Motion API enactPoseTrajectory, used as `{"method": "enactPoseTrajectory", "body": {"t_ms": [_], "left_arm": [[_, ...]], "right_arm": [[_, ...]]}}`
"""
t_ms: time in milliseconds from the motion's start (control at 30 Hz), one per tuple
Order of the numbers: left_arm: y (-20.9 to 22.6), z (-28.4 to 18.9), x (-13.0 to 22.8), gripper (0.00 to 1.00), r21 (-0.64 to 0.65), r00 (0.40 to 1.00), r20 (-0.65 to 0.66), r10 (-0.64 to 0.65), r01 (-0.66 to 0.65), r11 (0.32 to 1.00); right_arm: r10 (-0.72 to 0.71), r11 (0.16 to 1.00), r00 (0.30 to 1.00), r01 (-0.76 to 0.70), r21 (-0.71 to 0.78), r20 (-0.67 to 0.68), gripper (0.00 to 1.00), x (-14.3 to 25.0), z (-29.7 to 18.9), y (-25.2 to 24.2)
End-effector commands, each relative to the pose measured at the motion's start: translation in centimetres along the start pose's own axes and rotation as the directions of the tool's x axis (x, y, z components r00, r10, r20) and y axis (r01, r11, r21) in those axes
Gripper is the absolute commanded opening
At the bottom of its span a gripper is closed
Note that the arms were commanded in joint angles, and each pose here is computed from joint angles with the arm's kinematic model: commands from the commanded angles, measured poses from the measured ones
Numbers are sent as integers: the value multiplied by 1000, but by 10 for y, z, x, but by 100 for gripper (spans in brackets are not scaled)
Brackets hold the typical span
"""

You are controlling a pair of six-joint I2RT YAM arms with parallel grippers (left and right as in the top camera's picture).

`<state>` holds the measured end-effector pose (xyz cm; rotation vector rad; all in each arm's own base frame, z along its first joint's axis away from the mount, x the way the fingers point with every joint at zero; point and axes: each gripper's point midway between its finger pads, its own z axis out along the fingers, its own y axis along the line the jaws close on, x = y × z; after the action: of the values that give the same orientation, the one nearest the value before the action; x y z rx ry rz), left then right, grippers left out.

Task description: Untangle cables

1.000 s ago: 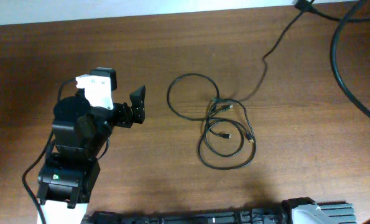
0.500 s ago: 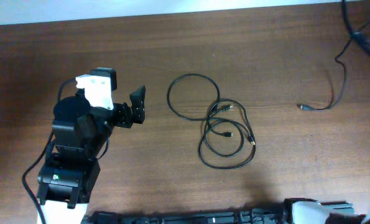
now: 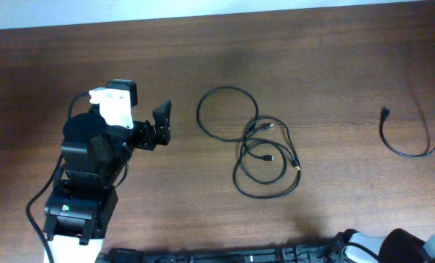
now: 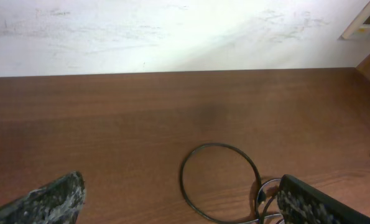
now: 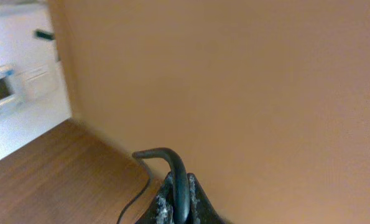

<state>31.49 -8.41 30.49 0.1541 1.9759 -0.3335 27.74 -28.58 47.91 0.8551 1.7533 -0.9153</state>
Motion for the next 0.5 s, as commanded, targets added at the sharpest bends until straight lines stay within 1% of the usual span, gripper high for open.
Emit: {"method": "enactPoseTrajectory", "body": {"t_ms": [0,133,200,267,333,467], "left_arm": [[1,-1,-2,99,-7,1000,7,17,-17,1000],[1,-1,-1,99,-8,1000,4,17,-17,1000],[1,-1,-1,99,-8,1000,4,17,-16,1000],[1,-1,-1,99,-8,1000,4,17,-16,1000],[1,-1,-1,99,-8,1000,4,17,-16,1000],[1,-1,-1,99,-8,1000,4,17,-16,1000]], "right_arm": [[-32,992,997,22,-124,-76,4,20,17,31],[-126,983,963,88,-163,-238,4,69,51,57],[-164,978,941,116,-173,-297,4,90,66,66],[-248,961,915,190,-202,-319,4,103,78,74],[-389,914,853,311,-259,-348,4,125,91,82],[-553,829,733,435,-352,-396,4,164,110,94]]}}
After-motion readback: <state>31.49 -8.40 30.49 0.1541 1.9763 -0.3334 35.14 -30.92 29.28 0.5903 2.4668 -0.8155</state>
